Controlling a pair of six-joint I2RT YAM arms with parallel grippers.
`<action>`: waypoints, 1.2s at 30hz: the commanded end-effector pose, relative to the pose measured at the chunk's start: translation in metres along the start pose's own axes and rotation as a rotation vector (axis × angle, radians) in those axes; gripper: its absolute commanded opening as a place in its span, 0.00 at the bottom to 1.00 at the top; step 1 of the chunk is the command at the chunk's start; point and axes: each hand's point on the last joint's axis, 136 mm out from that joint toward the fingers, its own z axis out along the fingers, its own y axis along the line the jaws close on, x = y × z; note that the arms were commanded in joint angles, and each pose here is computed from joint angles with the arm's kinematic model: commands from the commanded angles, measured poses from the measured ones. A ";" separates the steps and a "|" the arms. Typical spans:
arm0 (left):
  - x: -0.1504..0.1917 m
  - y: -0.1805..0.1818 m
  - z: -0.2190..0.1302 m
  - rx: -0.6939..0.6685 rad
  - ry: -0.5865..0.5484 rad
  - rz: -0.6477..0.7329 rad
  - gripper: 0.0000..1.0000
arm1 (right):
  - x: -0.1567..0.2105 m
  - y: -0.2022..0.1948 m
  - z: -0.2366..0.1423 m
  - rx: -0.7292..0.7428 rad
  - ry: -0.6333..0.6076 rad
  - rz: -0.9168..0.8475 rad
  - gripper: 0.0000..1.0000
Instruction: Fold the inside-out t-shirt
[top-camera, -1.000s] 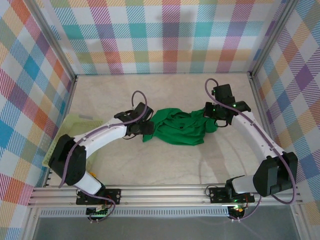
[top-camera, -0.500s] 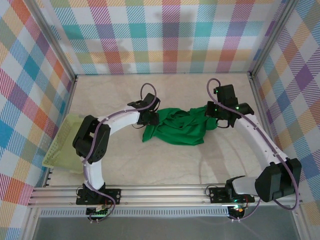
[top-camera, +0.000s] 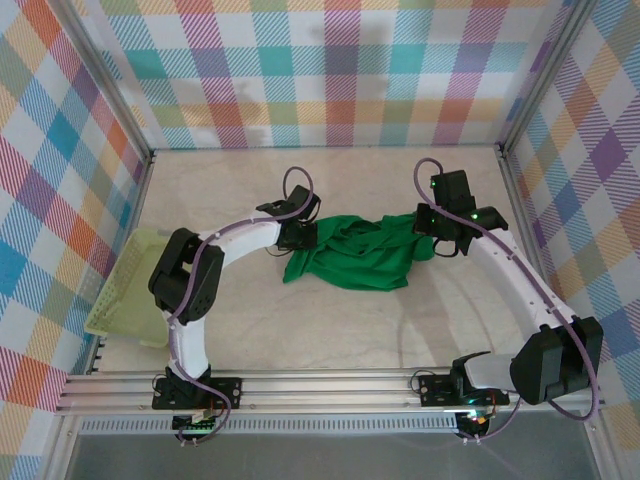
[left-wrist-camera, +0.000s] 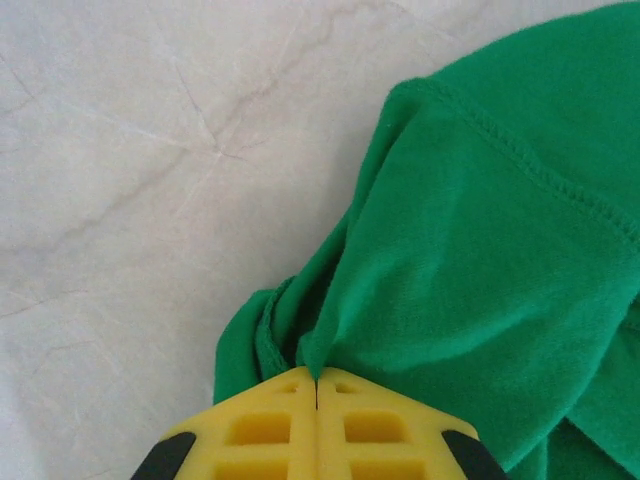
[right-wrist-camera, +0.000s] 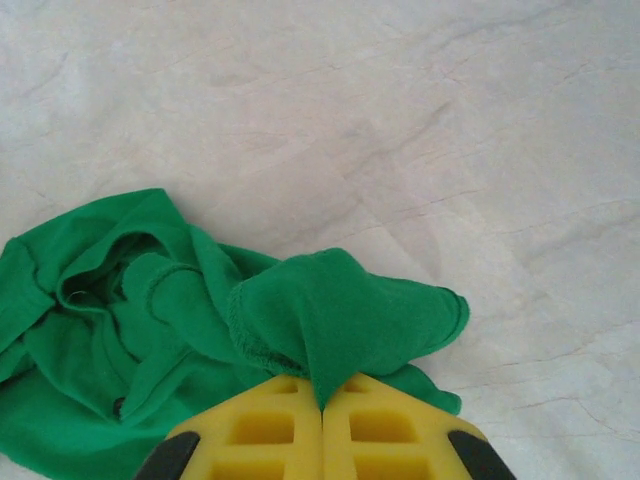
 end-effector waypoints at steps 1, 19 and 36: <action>-0.033 0.001 -0.050 0.008 -0.158 -0.018 0.00 | -0.017 -0.008 -0.020 0.046 -0.067 0.011 0.00; -0.095 0.053 -0.386 0.147 -0.984 -0.168 0.00 | -0.119 0.015 -0.250 -0.219 -0.652 0.006 0.00; -0.094 0.077 -0.418 0.220 -0.949 -0.227 0.00 | -0.111 0.023 -0.284 -0.297 -0.687 -0.047 0.00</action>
